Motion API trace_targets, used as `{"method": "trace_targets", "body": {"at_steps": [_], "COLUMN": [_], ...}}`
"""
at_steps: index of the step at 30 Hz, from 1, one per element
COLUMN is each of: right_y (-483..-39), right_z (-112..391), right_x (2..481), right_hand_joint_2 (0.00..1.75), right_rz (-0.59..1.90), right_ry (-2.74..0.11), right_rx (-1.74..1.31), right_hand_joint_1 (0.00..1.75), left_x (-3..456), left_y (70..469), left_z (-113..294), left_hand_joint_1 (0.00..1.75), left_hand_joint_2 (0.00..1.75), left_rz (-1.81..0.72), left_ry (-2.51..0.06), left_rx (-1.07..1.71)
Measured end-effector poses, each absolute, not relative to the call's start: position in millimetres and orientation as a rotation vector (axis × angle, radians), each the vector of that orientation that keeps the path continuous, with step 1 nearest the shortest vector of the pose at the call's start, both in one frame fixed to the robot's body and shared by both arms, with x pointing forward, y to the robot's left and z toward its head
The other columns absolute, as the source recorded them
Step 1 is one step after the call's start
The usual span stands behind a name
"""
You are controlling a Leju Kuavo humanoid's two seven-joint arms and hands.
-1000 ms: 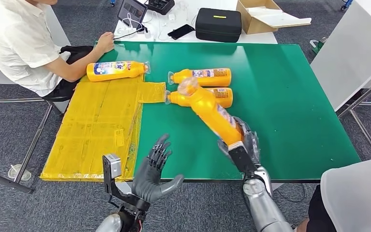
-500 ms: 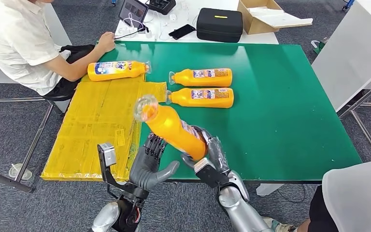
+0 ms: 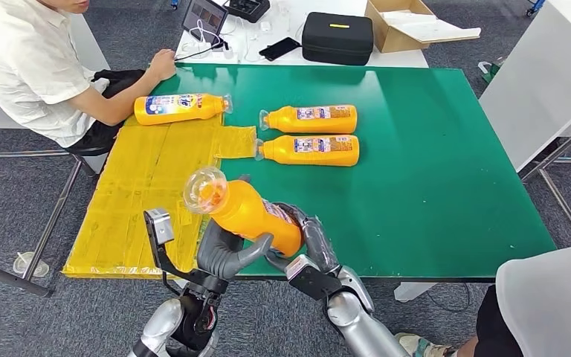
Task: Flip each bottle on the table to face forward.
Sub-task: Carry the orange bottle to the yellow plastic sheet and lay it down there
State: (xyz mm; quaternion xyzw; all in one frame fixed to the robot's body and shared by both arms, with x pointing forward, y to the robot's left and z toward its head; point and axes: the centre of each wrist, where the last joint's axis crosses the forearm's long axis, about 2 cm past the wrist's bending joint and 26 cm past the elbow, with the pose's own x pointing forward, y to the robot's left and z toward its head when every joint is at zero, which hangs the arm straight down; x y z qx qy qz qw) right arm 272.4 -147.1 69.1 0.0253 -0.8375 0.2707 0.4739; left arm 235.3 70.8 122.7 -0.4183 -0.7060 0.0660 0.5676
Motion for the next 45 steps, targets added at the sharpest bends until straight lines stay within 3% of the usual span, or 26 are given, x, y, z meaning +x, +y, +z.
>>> {"method": "trace_targets", "body": {"at_steps": [8,9,12,13,21,23,27,31,35,41,45], "right_y": [-142.3,-140.9,-137.2,-136.2,-132.8,-132.1,-130.6,-130.0,-128.9,-135.0,-149.3], "right_z": [69.8,70.5,72.4,73.0,74.9,74.9,74.8,74.5,74.3,70.0,63.3], "right_x": [270.3,269.9,269.3,269.5,270.2,269.8,268.9,268.4,267.4,265.0,260.5], "right_hand_joint_2": [1.75,1.75,1.75,1.75,1.75,1.75,1.75,1.75,0.0,0.0,0.0], "right_rz": [0.679,0.682,0.69,0.691,0.69,0.692,0.689,0.679,0.655,0.591,0.505], "right_ry": [-2.053,-2.053,-2.051,-2.05,-2.043,-2.04,-2.034,-2.029,-2.022,-2.034,-2.08], "right_rx": [0.096,0.105,0.125,0.129,0.158,0.166,0.177,0.183,0.178,0.074,-0.147], "right_hand_joint_1": [1.75,1.75,1.75,1.75,1.75,1.66,1.22,0.0,0.0,0.0,0.0], "left_x": [237.8,238.1,239.8,240.4,242.3,242.7,242.9,243.4,245.2,246.3,247.2], "left_y": [70.4,70.0,68.5,68.0,65.5,64.5,62.2,61.4,63.4,73.2,87.3], "left_z": [122.4,122.5,124.3,125.0,128.2,128.9,129.5,130.1,129.7,129.8,127.9], "left_hand_joint_1": [0.0,0.22,1.53,1.75,1.75,1.75,1.75,1.75,1.75,1.75,1.75], "left_hand_joint_2": [1.75,1.75,1.75,1.75,1.75,1.75,1.75,1.75,1.75,1.75,1.75], "left_rz": [0.177,0.182,0.192,0.196,0.2,0.195,0.185,0.185,0.224,0.278,0.203], "left_ry": [-1.684,-1.697,-1.739,-1.749,-1.812,-1.834,-1.864,-1.867,-1.793,-1.74,-1.902], "left_rx": [-0.94,-0.923,-0.867,-0.854,-0.767,-0.738,-0.694,-0.684,-0.729,-0.785,-0.527]}}
